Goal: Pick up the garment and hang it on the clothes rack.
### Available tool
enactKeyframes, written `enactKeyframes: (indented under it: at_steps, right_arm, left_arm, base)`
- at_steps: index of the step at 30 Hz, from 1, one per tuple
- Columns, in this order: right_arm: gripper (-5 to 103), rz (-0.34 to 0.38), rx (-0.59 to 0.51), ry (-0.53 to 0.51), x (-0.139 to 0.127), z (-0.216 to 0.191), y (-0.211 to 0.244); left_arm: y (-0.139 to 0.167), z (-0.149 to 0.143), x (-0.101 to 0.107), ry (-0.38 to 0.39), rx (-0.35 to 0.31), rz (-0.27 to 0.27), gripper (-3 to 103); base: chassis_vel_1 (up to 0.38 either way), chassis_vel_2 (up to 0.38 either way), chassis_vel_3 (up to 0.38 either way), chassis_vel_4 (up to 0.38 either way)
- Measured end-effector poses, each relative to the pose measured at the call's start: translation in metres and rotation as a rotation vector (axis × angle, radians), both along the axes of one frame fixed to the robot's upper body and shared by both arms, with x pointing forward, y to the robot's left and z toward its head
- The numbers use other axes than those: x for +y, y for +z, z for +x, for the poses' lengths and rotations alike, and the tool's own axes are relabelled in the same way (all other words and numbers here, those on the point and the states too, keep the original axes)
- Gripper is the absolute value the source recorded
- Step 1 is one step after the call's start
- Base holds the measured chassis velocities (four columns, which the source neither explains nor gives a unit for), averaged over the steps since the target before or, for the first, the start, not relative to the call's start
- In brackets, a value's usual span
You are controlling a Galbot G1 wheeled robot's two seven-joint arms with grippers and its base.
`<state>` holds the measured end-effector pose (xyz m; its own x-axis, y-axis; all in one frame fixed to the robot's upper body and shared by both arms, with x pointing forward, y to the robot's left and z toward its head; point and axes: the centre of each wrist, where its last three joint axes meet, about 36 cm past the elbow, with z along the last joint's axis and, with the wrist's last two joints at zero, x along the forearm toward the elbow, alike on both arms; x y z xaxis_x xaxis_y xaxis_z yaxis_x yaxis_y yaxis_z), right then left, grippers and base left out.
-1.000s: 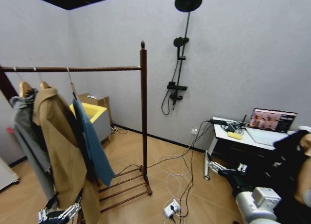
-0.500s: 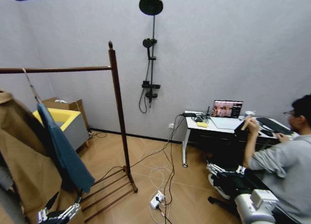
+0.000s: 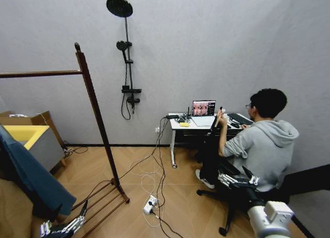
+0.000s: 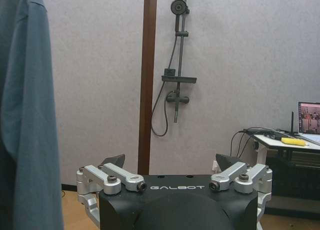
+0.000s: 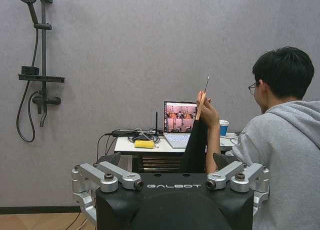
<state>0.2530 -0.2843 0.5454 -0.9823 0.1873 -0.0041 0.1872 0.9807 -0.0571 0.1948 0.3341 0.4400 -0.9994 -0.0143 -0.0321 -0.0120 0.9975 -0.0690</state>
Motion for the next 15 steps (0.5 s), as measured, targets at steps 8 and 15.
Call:
enactKeyframes:
  at_steps: [8, 15]
  right_arm:
    - [100, -0.005, -0.008, -0.004, -0.0001, -0.0002, -0.0002]
    - [100, -0.017, -0.013, -0.008, 0.0011, -0.0017, -0.0022]
  left_arm:
    - [0.0, 0.0, 0.0, 0.0, 0.0, 0.0, 100]
    - [0.0, 0.0, 0.0, 0.0, 0.0, 0.0, 100]
  base:
    - [0.168, -0.155, -0.178, 0.15]
    - [0.19, -0.219, -0.223, 0.206]
